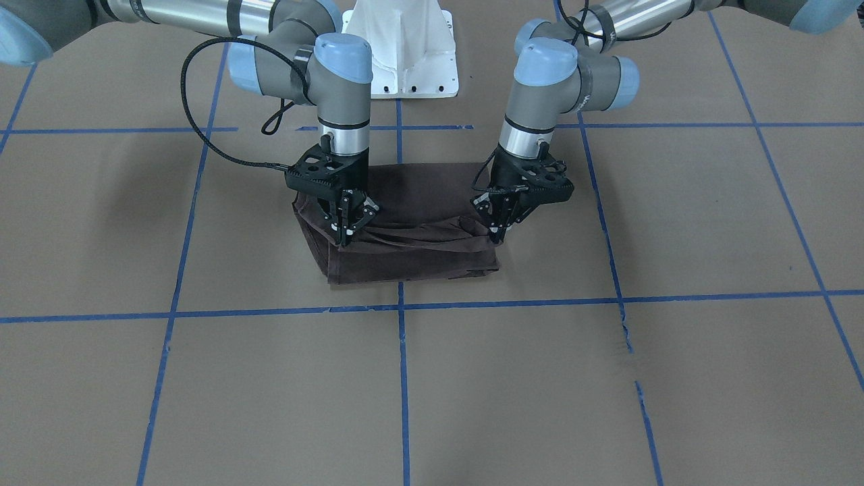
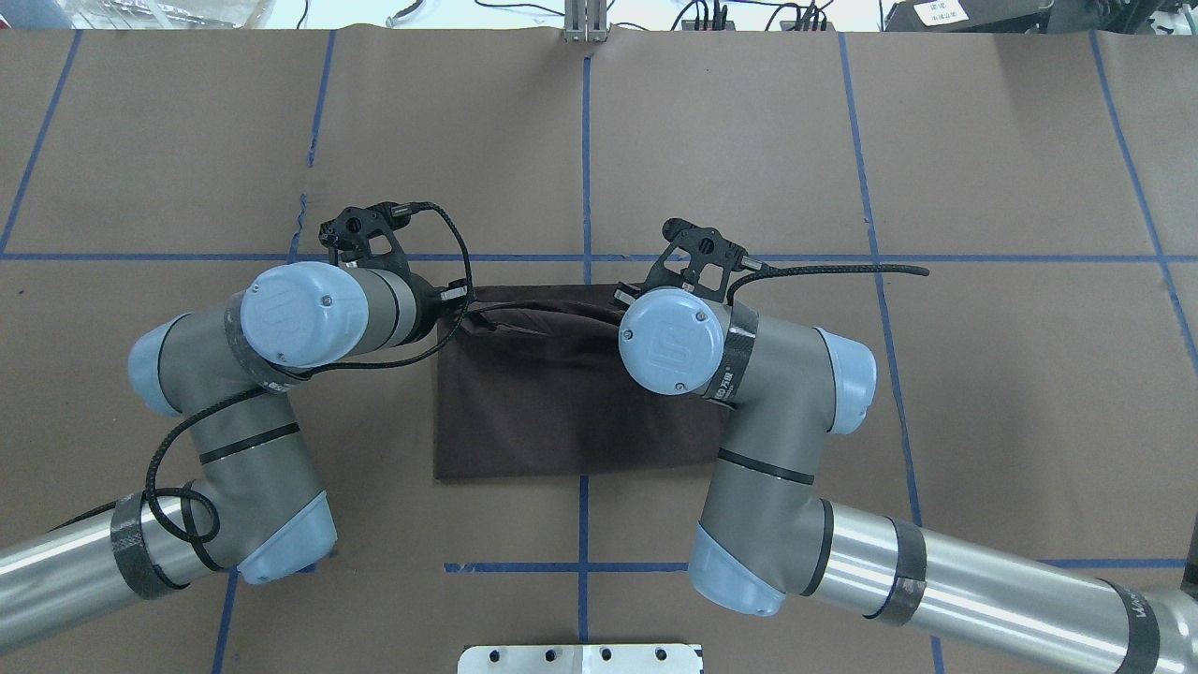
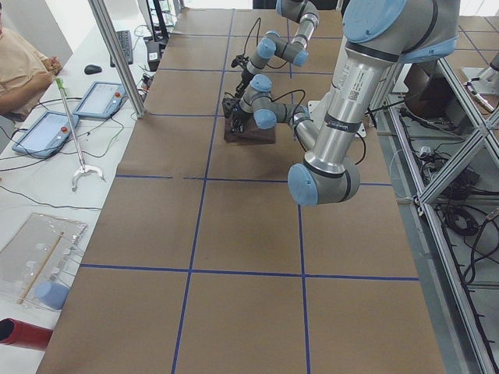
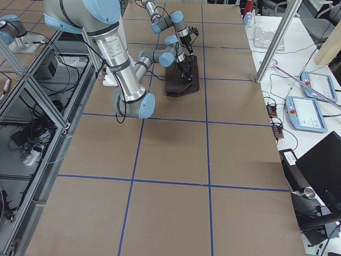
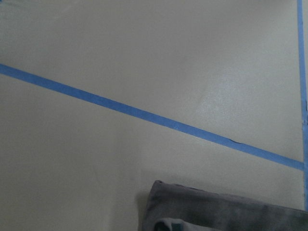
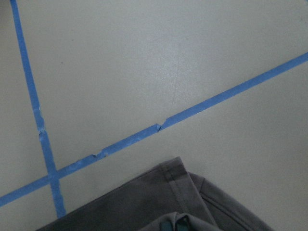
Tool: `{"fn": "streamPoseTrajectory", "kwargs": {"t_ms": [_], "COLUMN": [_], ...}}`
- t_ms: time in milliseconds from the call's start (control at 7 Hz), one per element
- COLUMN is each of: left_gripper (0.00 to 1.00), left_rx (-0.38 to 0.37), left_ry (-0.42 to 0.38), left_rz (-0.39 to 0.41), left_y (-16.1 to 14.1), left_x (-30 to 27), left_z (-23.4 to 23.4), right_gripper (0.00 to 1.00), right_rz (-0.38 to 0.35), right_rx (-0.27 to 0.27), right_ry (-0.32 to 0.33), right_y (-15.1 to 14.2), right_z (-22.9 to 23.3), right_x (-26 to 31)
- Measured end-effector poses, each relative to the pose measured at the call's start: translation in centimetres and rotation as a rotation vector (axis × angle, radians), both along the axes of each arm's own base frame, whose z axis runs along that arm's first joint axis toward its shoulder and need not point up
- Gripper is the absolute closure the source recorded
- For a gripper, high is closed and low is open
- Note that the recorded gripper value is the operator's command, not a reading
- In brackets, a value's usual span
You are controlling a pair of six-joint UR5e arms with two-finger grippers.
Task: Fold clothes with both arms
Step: 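Lay the folded edge down on the far side and open both grippers, then lift the right gripper away from the shirt while the left gripper holds still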
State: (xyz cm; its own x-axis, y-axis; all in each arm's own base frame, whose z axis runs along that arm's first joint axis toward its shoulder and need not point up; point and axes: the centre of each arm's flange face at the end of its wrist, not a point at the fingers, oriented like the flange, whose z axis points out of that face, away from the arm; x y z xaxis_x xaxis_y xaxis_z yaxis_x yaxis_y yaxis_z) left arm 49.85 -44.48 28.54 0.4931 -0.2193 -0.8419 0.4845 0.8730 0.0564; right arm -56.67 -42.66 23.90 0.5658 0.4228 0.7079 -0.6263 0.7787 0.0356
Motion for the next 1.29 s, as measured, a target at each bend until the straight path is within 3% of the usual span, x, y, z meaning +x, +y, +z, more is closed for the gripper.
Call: {"fn": "streamPoseTrajectory", "kwargs": {"t_ms": [143,286,571,857,1286], "left_gripper": [1.00,0.01,0.00,0.00,0.00], "left_rx": [0.011,0.021,0.083,0.145,0.170], "left_ry": [-0.006,-0.013,-0.041,-0.042,-0.040], "left_rz": [-0.002,-0.001,0.034,0.131,0.195], "left_y": [-0.6,-1.0,-1.6,-2.8,-3.2], "left_x": [-0.4,-0.7,-1.2,-3.0,-4.1], "left_z": [-0.1,-0.1,-0.4,-0.8,-0.7], "right_gripper": [0.89,0.01,0.00,0.00,0.00], "right_rz": [-0.008,-0.016,-0.069,-0.115,-0.161], "right_rx": [0.003,0.005,0.033,0.034,0.020], "right_ry": [0.008,0.015,0.038,0.007,0.029], "right_y": [-0.5,-0.9,-1.7,-2.6,-2.3], "right_z": [0.1,0.2,-0.3,-2.6,-2.8], "right_x": [0.2,0.4,0.8,1.2,-1.5]}}
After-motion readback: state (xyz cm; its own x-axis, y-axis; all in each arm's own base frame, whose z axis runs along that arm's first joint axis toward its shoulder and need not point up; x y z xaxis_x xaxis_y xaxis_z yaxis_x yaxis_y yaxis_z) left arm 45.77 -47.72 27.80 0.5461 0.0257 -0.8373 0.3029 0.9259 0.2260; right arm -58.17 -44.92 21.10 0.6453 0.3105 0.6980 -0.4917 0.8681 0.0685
